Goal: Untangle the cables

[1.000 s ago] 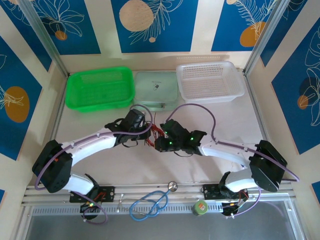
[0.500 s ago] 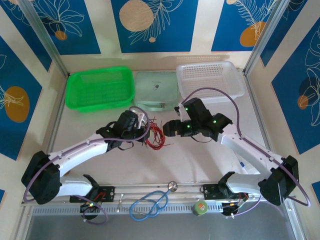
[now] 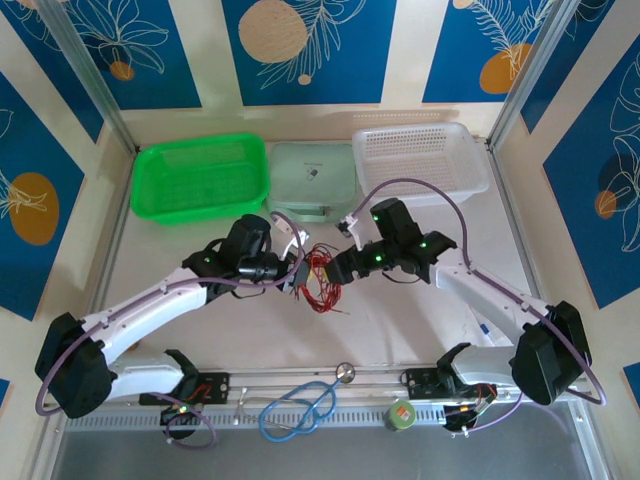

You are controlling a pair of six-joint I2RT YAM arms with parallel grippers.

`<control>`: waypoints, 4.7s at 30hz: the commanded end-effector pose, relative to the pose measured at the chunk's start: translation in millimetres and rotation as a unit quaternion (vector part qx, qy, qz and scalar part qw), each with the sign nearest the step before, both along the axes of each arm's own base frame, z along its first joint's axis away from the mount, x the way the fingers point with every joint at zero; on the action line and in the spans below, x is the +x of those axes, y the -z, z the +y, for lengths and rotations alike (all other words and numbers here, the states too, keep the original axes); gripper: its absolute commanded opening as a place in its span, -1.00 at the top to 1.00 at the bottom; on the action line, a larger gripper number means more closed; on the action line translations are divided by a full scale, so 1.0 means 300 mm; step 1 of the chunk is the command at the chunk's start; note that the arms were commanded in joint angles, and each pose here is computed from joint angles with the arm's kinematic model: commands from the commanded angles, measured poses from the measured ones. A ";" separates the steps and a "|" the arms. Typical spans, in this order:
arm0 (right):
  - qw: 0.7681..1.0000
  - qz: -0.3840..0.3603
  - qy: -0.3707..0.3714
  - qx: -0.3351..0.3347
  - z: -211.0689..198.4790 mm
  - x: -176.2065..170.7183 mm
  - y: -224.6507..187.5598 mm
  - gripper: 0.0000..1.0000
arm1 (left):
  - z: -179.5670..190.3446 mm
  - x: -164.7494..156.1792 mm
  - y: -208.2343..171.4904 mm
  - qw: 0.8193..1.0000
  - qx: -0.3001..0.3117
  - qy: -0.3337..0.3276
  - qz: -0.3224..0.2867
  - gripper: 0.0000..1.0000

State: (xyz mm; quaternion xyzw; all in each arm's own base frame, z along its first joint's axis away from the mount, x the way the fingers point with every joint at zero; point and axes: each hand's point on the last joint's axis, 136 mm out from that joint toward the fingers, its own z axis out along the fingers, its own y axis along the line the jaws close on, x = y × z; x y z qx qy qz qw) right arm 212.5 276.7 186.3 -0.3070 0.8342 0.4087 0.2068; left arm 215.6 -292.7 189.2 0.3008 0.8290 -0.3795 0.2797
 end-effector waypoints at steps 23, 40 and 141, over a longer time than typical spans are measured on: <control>0.962 0.088 0.257 -0.016 -0.167 -0.015 0.077 1.00 | 0.334 0.186 -0.001 0.943 0.073 -0.320 -0.063 0.55; 0.993 -0.040 0.099 -0.052 -0.112 -0.061 0.016 1.00 | 0.102 0.097 -0.144 0.993 -0.016 -0.102 -0.050 -0.57; 0.979 -0.202 0.027 -0.016 -0.134 -0.118 -0.125 1.00 | -0.146 -0.055 -0.262 0.971 -0.216 0.100 0.032 0.04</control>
